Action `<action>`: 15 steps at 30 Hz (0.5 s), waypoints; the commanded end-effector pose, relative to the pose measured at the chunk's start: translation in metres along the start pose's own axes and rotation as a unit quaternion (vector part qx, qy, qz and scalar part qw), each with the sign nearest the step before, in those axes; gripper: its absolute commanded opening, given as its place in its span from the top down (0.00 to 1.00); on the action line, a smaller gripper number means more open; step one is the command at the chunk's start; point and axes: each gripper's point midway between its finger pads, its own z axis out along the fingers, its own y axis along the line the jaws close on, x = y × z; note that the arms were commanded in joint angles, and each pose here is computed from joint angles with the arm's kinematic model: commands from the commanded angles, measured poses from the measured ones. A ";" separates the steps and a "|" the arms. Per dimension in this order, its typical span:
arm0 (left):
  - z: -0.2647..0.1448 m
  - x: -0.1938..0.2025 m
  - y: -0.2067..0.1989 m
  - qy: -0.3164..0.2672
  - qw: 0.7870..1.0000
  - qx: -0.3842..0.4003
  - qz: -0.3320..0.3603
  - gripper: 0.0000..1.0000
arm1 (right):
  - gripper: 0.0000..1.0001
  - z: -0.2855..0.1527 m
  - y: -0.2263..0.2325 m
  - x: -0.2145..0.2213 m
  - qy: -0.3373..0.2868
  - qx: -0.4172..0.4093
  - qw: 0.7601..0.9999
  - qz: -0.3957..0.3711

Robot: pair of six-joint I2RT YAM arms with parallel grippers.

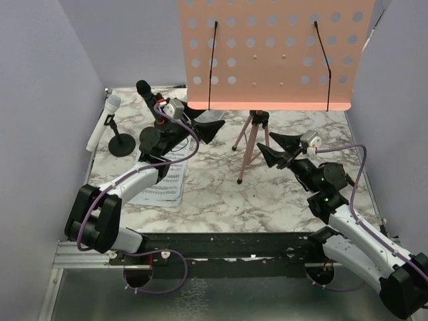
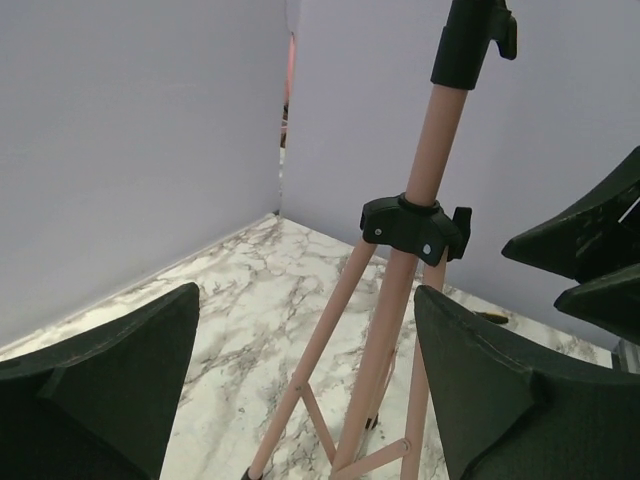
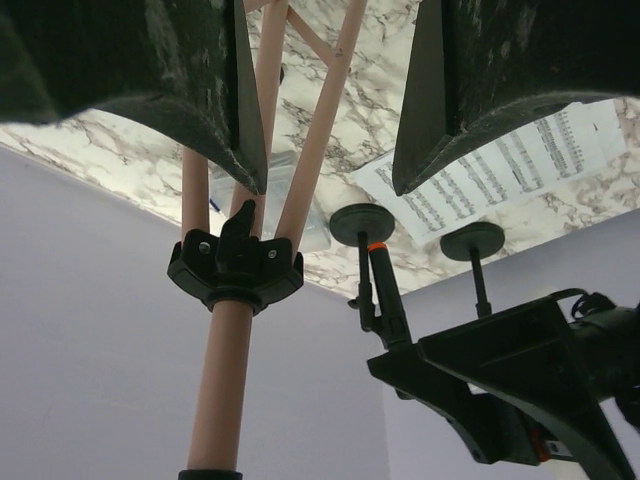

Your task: Pack up the instrument practice props

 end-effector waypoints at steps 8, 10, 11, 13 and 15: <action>0.040 -0.010 -0.004 -0.015 0.981 0.178 -0.072 0.15 | 0.42 -0.005 0.017 -0.003 0.004 -0.047 0.999 -0.006; 0.046 -0.008 -0.002 -0.022 0.973 0.206 -0.101 0.16 | 0.42 -0.006 0.018 -0.003 0.007 -0.050 0.999 -0.009; 0.049 -0.009 -0.004 -0.024 0.968 0.222 -0.113 0.17 | 0.42 -0.007 0.019 -0.003 0.009 -0.052 0.999 -0.011; 0.053 -0.013 -0.009 -0.029 0.957 0.255 -0.137 0.18 | 0.42 -0.009 0.019 -0.002 0.014 -0.051 0.999 -0.010; 0.054 -0.014 -0.011 -0.036 0.950 0.274 -0.148 0.19 | 0.42 -0.010 0.019 -0.001 0.017 -0.050 0.999 -0.009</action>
